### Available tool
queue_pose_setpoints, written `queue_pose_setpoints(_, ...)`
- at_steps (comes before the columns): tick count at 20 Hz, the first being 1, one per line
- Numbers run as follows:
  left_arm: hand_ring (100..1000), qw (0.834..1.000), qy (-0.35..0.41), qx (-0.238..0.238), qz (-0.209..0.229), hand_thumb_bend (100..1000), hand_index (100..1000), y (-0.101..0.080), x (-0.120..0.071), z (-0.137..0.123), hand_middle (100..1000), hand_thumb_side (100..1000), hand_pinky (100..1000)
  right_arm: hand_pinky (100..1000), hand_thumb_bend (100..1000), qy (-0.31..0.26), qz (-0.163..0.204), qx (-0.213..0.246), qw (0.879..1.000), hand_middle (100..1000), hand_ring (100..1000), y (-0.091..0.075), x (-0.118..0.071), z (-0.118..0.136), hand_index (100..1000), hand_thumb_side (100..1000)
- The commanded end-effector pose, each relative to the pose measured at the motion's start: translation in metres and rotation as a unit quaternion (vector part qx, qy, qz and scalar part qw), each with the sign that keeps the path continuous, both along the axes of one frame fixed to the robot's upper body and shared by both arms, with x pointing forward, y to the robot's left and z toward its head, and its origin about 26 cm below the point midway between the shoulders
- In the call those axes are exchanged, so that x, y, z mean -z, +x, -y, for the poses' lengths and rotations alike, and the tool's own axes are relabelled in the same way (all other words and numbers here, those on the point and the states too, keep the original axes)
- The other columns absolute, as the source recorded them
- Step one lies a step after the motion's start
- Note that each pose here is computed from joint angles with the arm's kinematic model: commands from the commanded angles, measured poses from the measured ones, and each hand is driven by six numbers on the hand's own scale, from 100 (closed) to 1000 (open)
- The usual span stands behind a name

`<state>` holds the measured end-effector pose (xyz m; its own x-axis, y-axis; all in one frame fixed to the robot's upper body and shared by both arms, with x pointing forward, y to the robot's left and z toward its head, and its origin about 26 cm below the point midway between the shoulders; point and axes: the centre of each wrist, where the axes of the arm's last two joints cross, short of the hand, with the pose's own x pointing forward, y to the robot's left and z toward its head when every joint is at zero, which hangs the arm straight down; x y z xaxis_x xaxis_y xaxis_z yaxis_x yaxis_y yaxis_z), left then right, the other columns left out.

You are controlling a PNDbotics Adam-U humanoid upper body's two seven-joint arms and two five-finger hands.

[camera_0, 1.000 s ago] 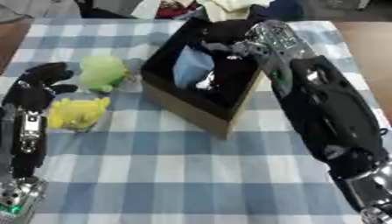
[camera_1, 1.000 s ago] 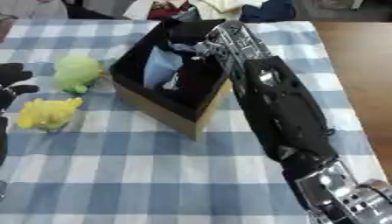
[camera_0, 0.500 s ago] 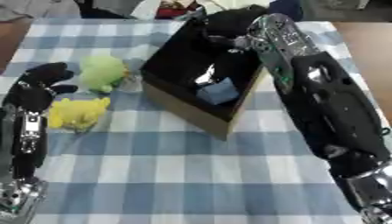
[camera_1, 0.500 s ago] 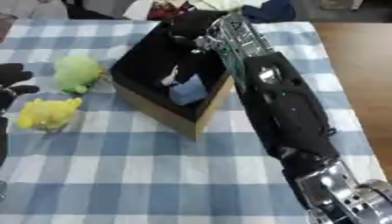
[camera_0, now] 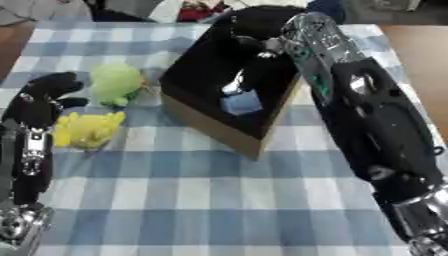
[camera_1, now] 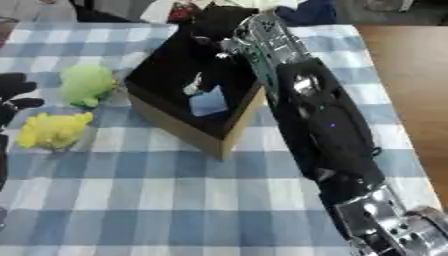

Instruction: Pick up objects on the table and place them in the box.

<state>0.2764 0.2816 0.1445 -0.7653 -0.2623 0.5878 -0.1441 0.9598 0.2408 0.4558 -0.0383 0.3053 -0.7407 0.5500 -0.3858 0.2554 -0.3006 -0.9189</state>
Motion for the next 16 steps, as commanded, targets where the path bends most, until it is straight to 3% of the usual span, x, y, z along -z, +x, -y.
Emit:
queue_pose_setpoints(1, 782, 1.000, 0.005, 0.002, 0.013, 100, 797, -0.001, -0.007, -0.001, 748, 832, 701, 960, 276, 0.052, 0.029, -0.020, 0.998, 924, 1000, -0.014, -0.030, 0.006, 955, 640)
queue_pose_setpoints(2, 782, 1.000, 0.004, 0.001, 0.014, 100, 797, -0.001, -0.007, -0.002, 748, 832, 701, 960, 234, 0.068, 0.032, -0.026, 0.997, 921, 1000, -0.017, -0.036, 0.008, 954, 623)
queue_pose_setpoints(3, 782, 1.000, 0.004, 0.001, 0.014, 100, 797, -0.001, -0.008, -0.002, 748, 833, 701, 960, 132, 0.085, 0.035, -0.032, 0.995, 912, 1000, -0.021, -0.042, 0.011, 949, 584)
queue_pose_setpoints(4, 782, 1.000, 0.004, 0.000, 0.014, 100, 797, -0.001, -0.008, -0.002, 748, 834, 701, 960, 112, 0.101, 0.035, -0.038, 0.994, 910, 1000, -0.025, -0.047, 0.014, 948, 575)
queue_pose_setpoints(5, 782, 1.000, 0.004, -0.001, 0.014, 100, 798, -0.001, -0.008, -0.003, 748, 834, 701, 955, 100, 0.121, 0.038, -0.042, 0.991, 895, 989, -0.029, -0.054, 0.018, 936, 509)
queue_pose_setpoints(10, 783, 1.000, 0.009, -0.018, 0.020, 100, 799, -0.001, -0.011, -0.007, 748, 824, 700, 943, 100, 0.223, 0.054, -0.075, 0.970, 855, 957, -0.054, -0.079, 0.038, 905, 446)
queue_pose_setpoints(16, 781, 0.993, 0.067, -0.085, 0.043, 100, 804, -0.001, -0.020, -0.022, 741, 788, 699, 926, 100, 0.337, 0.035, -0.141, 0.930, 826, 923, -0.074, -0.091, 0.064, 875, 538)
